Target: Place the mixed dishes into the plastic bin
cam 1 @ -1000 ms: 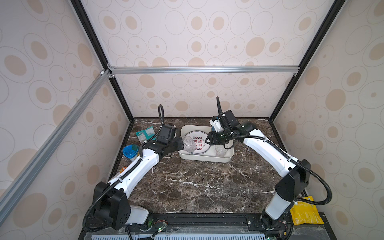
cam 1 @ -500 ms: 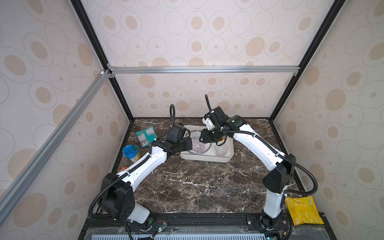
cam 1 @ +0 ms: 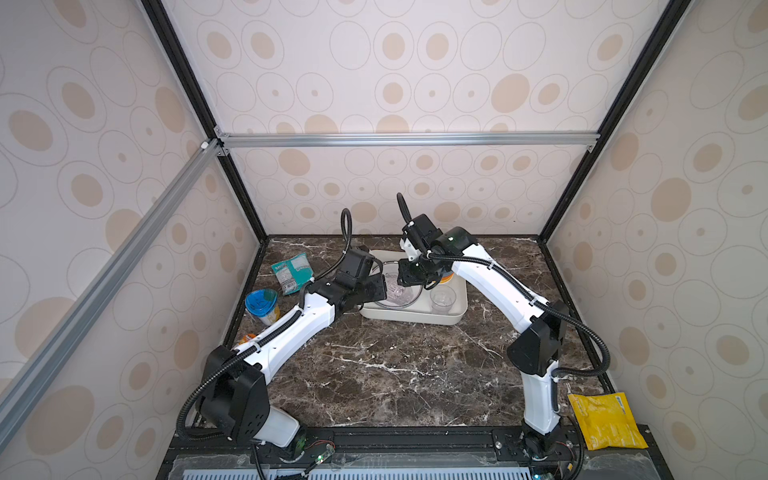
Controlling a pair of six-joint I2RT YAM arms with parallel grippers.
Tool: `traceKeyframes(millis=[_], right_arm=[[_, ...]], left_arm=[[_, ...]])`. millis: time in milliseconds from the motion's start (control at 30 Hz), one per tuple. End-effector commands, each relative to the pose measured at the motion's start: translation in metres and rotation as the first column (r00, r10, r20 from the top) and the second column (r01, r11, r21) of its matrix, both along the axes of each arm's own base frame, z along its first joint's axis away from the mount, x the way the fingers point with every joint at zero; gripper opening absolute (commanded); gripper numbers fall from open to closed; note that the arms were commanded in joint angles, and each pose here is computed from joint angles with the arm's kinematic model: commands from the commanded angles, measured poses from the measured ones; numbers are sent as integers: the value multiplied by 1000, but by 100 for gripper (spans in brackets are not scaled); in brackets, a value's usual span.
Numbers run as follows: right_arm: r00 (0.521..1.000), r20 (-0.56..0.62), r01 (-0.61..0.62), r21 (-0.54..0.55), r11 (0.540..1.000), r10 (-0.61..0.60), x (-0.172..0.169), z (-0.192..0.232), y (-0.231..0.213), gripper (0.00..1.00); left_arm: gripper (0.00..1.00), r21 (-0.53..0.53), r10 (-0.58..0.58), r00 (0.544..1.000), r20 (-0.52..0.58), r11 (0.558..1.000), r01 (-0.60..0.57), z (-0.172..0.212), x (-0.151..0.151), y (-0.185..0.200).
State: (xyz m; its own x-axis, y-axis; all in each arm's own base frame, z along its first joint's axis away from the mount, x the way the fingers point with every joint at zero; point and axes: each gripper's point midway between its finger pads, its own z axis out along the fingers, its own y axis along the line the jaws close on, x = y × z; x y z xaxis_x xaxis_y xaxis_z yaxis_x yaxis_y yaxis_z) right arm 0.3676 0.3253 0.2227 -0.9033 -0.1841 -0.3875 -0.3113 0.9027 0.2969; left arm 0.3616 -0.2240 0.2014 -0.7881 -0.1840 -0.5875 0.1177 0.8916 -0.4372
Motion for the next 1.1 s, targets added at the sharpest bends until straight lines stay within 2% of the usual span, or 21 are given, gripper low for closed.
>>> traceKeyframes(millis=[0, 567, 700, 767, 833, 967, 1067], right_arm=[[1000, -16, 11, -45, 999, -12, -2, -6, -4, 34], [1000, 3, 17, -67, 998, -16, 2, -7, -6, 3], [1000, 12, 19, -85, 996, -18, 3, -8, -9, 0], [1000, 13, 20, -89, 996, -19, 2, -9, -10, 0], [1000, 17, 24, -90, 996, -23, 2, -9, -11, 0], [999, 34, 46, -105, 993, -42, 4, -7, -17, 0], [997, 47, 61, -104, 993, -57, 6, -5, -22, 0]], left_arm=[[0, -64, 11, 996, 83, 998, -6, 34, 11, -10], [1, -126, 0, 994, 107, 992, 13, 53, 13, -21], [11, -146, 4, 992, 123, 989, 15, 62, 14, -22], [13, -157, 7, 991, 134, 987, 15, 67, 13, -22], [22, -171, 11, 990, 140, 985, 13, 71, 13, -22], [26, -193, 10, 988, 153, 981, 20, 78, 12, -24], [36, -207, 14, 987, 161, 978, 21, 82, 12, -24]])
